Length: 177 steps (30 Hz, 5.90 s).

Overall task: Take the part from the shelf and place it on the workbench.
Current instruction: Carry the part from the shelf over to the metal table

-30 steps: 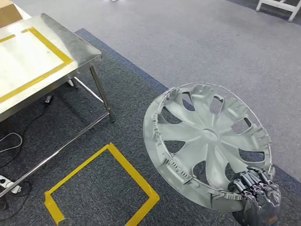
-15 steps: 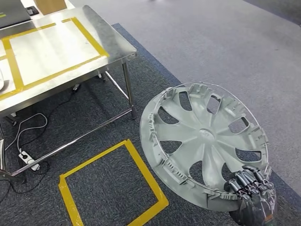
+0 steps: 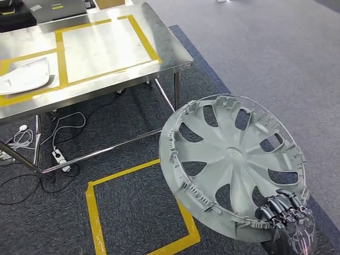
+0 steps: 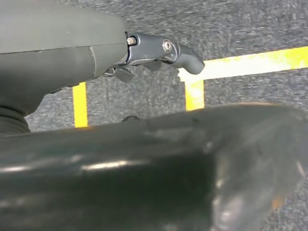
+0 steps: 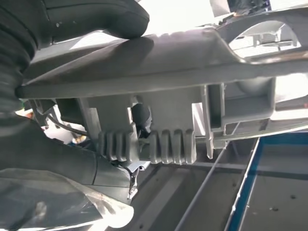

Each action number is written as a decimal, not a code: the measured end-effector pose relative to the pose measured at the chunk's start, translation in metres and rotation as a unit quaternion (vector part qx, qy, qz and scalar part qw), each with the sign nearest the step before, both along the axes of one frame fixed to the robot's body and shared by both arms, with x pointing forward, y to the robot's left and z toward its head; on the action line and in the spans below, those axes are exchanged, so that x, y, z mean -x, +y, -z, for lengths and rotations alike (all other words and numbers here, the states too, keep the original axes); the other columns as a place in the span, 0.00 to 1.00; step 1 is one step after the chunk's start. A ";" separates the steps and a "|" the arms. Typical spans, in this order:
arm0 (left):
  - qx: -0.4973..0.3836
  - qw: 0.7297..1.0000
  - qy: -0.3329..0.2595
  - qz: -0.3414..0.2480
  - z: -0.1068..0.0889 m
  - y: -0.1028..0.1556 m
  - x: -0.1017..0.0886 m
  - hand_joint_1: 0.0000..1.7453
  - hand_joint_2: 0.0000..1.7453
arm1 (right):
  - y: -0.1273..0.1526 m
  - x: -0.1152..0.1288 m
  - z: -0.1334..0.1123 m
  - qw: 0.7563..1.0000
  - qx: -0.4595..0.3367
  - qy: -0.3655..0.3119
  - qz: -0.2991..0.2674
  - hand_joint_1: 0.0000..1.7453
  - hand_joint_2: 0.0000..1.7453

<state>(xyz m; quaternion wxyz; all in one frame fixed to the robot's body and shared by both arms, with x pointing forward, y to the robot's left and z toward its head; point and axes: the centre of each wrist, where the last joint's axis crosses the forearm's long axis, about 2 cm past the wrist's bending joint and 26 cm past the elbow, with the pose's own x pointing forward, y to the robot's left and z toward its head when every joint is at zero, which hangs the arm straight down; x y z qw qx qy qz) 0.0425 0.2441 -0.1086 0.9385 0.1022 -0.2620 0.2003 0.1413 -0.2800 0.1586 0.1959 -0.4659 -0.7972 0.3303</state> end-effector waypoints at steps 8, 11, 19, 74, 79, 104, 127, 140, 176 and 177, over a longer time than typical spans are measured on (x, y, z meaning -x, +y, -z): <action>-0.001 1.000 0.000 0.001 0.000 0.000 -0.001 0.00 0.00 | 0.000 0.000 0.000 1.000 0.000 0.000 0.001 1.00 1.00; -0.001 1.000 -0.001 0.001 0.000 0.000 -0.002 0.00 0.00 | 0.000 0.000 0.000 1.000 0.000 -0.001 0.001 1.00 1.00; 0.000 1.000 -0.003 0.003 0.000 -0.001 -0.003 0.00 0.00 | 0.000 -0.001 -0.001 1.000 0.005 -0.006 -0.006 1.00 1.00; 0.001 1.000 -0.012 0.009 -0.001 -0.004 -0.004 0.00 0.00 | 0.001 0.000 -0.001 1.000 -0.008 -0.008 -0.013 1.00 1.00; 0.001 1.000 -0.011 0.009 -0.001 -0.005 -0.002 0.00 0.00 | 0.001 0.000 -0.001 1.000 -0.007 -0.008 -0.012 1.00 1.00; 0.004 1.000 -0.013 0.010 -0.001 -0.007 -0.004 0.00 0.00 | 0.001 0.001 -0.001 1.000 -0.005 -0.005 -0.006 1.00 1.00; 0.008 1.000 -0.016 0.014 -0.001 -0.008 -0.004 0.00 0.00 | 0.001 0.001 0.000 1.000 -0.030 0.007 0.005 1.00 1.00; 0.003 1.000 -0.022 0.015 -0.001 -0.006 -0.004 0.00 0.00 | 0.002 0.001 0.001 0.999 -0.037 0.008 -0.003 1.00 1.00; 0.002 1.000 -0.025 0.016 -0.001 -0.009 -0.004 0.00 0.00 | 0.003 0.002 0.001 0.999 -0.028 0.001 -0.016 1.00 1.00; 0.002 1.000 -0.024 0.016 -0.001 -0.009 -0.003 0.00 0.00 | 0.003 0.002 0.001 0.999 -0.028 0.001 -0.016 1.00 1.00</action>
